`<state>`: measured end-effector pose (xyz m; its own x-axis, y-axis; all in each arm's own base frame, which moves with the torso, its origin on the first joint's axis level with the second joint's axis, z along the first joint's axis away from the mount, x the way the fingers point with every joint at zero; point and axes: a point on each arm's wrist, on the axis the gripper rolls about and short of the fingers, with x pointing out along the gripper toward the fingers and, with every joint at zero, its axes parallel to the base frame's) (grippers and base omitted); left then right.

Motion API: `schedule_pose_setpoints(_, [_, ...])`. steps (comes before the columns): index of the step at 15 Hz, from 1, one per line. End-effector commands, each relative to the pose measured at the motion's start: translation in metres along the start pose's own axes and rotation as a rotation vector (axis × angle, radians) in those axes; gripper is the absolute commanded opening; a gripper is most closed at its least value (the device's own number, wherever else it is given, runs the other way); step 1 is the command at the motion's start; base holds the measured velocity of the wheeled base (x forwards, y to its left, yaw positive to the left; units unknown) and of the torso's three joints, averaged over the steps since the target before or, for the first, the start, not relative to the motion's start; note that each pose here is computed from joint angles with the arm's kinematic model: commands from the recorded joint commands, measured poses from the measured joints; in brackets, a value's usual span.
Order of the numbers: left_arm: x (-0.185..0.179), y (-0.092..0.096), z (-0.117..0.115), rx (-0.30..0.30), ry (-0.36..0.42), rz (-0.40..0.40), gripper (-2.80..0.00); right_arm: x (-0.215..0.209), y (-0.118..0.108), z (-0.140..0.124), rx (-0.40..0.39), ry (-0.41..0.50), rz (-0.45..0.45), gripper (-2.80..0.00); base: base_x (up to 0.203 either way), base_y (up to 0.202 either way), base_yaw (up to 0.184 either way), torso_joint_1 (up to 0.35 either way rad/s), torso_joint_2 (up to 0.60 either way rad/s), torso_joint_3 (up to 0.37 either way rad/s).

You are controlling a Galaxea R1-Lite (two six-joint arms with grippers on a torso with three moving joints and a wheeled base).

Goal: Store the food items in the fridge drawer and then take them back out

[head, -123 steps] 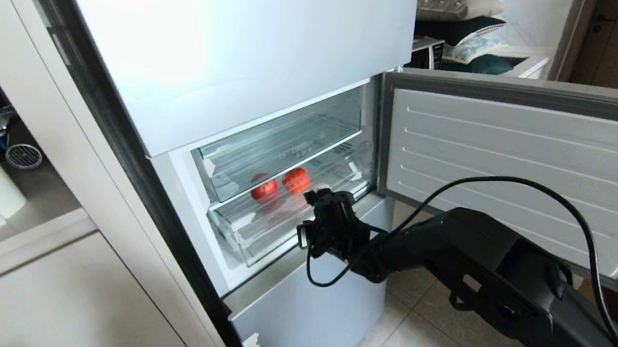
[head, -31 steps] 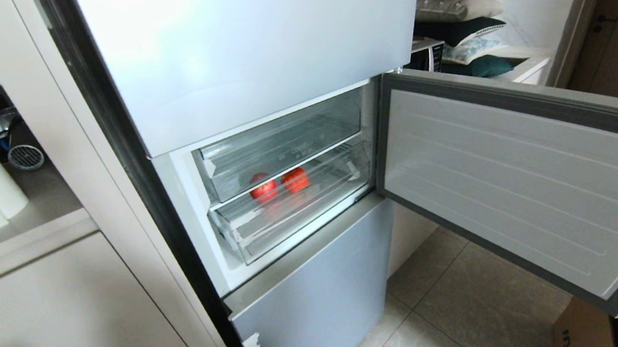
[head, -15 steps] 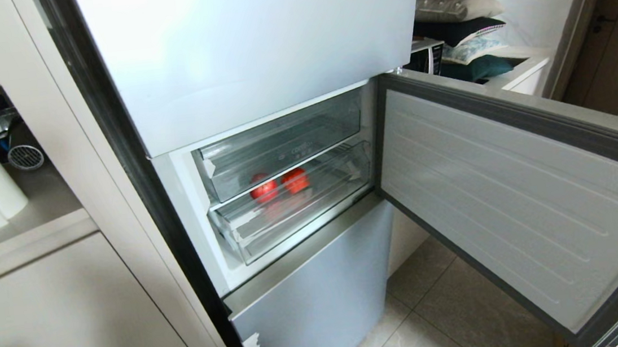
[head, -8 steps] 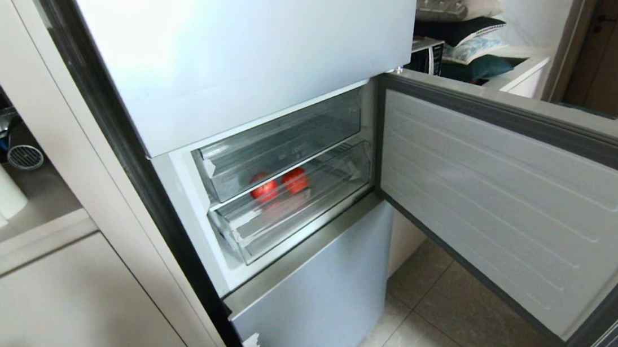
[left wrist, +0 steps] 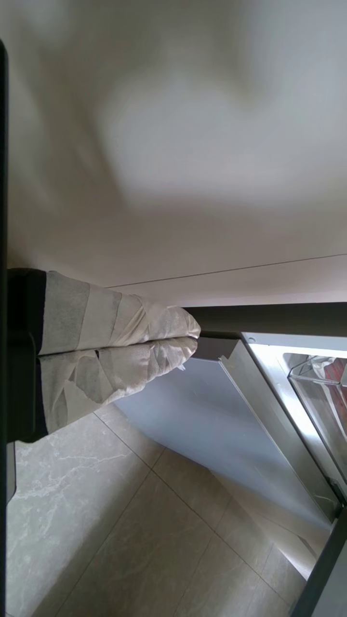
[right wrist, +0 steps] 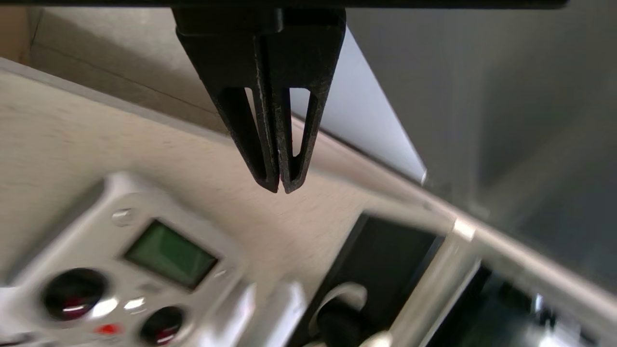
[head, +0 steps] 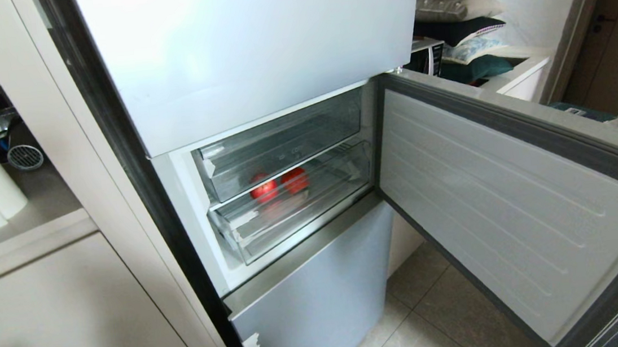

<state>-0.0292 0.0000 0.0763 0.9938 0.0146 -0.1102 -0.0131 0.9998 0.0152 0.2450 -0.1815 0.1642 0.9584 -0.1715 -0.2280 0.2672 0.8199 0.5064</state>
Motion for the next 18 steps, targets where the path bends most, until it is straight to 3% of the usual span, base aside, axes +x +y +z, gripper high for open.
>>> schedule_pose_setpoints(1, [0.000, 0.000, 0.000, 0.000, 0.003, 0.001, -2.80, 0.002, 0.019, -0.008, -0.068, 0.015, 0.038, -2.80, 0.000, 0.000, 0.000, 0.000, 0.00, 0.000])
schedule_pose_setpoints(5, [0.000, 0.000, 0.000, 0.000, 0.003, 0.001, -2.80, 0.010, 0.052, -0.028, -0.105, 0.059, 0.090, -2.80, 0.000, 0.000, 0.000, 0.000, 0.00, 0.000])
schedule_pose_setpoints(7, [0.000, 0.000, 0.000, 0.001, 0.002, 0.001, -2.80, 0.015, 0.079, -0.045, -0.133, 0.099, 0.144, -2.80, 0.000, 0.000, 0.000, 0.000, 0.00, 0.000])
schedule_pose_setpoints(10, [0.000, 0.000, 0.000, 0.001, 0.003, 0.001, -2.80, 0.014, 0.125, -0.077, -0.217, 0.122, 0.154, -2.80, 0.000, 0.000, 0.000, 0.000, 0.00, 0.000])
schedule_pose_setpoints(15, [0.000, 0.000, 0.000, 0.001, 0.002, 0.001, -2.80, -0.017, 0.196, -0.121, -0.308, 0.202, 0.372, -2.80, 0.000, 0.000, 0.000, 0.000, 0.00, 0.000])
schedule_pose_setpoints(18, [0.000, 0.000, 0.000, 0.001, 0.003, 0.001, -2.80, -0.032, 0.236, -0.143, -0.347, 0.201, 0.444, -2.80, 0.000, 0.000, 0.000, 0.000, 0.00, 0.000])
